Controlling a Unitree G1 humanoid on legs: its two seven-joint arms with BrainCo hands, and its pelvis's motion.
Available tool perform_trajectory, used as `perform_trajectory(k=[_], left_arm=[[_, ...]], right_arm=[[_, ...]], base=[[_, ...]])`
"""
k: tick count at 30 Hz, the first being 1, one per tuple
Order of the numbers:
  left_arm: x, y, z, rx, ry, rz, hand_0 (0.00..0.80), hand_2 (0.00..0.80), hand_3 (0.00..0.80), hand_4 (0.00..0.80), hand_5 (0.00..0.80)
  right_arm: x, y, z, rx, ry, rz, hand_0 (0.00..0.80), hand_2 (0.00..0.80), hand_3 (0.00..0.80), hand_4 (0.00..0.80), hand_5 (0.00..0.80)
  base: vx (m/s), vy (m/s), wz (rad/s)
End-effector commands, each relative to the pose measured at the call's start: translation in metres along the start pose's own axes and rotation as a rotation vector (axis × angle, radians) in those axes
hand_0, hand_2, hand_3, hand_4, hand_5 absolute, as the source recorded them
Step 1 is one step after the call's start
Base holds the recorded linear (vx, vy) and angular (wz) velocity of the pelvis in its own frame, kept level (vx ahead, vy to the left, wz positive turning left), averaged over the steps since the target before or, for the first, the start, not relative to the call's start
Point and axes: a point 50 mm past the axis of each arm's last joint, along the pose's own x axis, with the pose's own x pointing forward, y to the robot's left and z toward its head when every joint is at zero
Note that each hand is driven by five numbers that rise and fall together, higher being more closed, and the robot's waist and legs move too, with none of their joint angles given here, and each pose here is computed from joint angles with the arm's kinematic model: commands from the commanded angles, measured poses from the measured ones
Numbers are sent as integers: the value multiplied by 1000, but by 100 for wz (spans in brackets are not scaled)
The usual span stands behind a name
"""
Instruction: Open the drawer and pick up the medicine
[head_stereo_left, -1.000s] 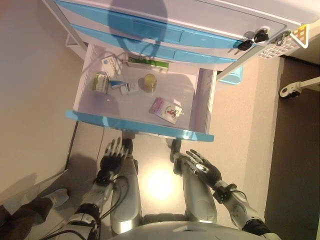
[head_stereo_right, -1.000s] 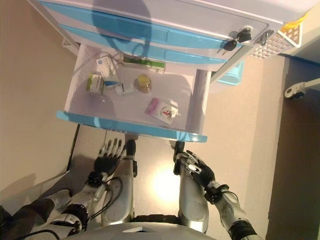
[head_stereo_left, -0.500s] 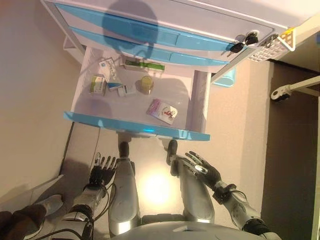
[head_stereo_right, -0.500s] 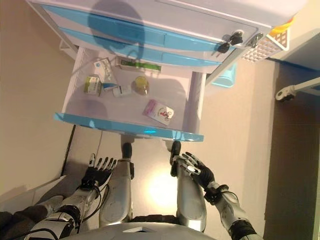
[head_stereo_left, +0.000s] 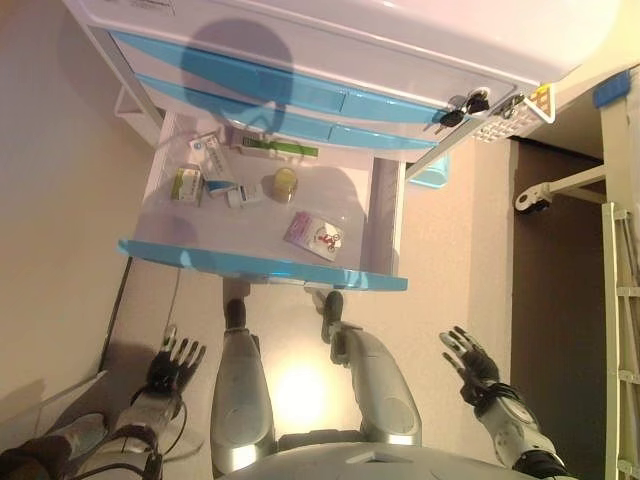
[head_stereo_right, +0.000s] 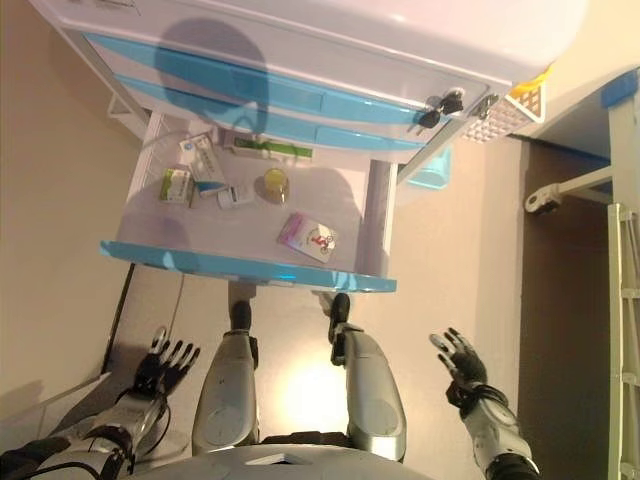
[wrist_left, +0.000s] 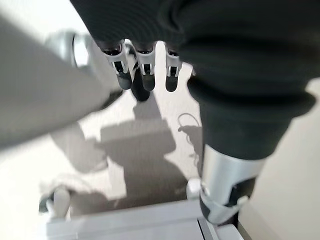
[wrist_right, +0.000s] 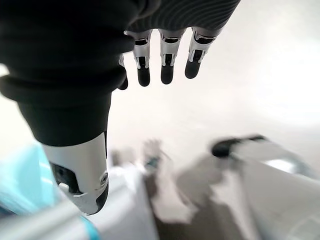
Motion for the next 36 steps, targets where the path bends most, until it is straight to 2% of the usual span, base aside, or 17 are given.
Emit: perform_trajectory(k=[1,3,7,13,19,24,26,32,36], left_arm=[[-21,42,-2,73,-9,96,0,0,0,0,0],[-28,51,-6,96,-2,110,0,0,0,0,0],[-37,64,-12,148,19,131,0,0,0,0,0],[-55,89,-27,245,79,191,0,0,0,0,0],[-68,108,-33,325,140,260,0,0,0,0,0],[-69,110,-36,408,184,275,0,0,0,0,0],[-70,111,-35,453,195,282,0,0,0,0,0],[-68,108,-30,562,207,276,0,0,0,0,0],[-65,105,-28,600,218,265,0,0,0,0,0]], right_arm=[[-12,-26,58,-17,-243,-72,0,0,0,0,0],[-18,-26,81,-29,-353,-57,0,0,0,0,0],[-36,-14,131,-181,-620,-8,0,0,0,0,0],[-83,16,207,-616,-957,108,0,0,0,0,0],[-124,55,257,-962,-1140,199,0,0,0,0,0],[-145,96,276,-1164,-1213,358,0,0,0,0,0],[-152,115,278,-1234,-1210,477,0,0,0,0,0],[-156,151,272,-1382,-1144,762,0,0,0,0,0],[-152,167,264,-1453,-1092,872,0,0,0,0,0]], base=[[59,27,-2],[56,35,-4],[37,61,3],[31,71,6],[38,19,-1],[17,-19,5],[27,-23,4],[35,-2,16],[31,0,19]])
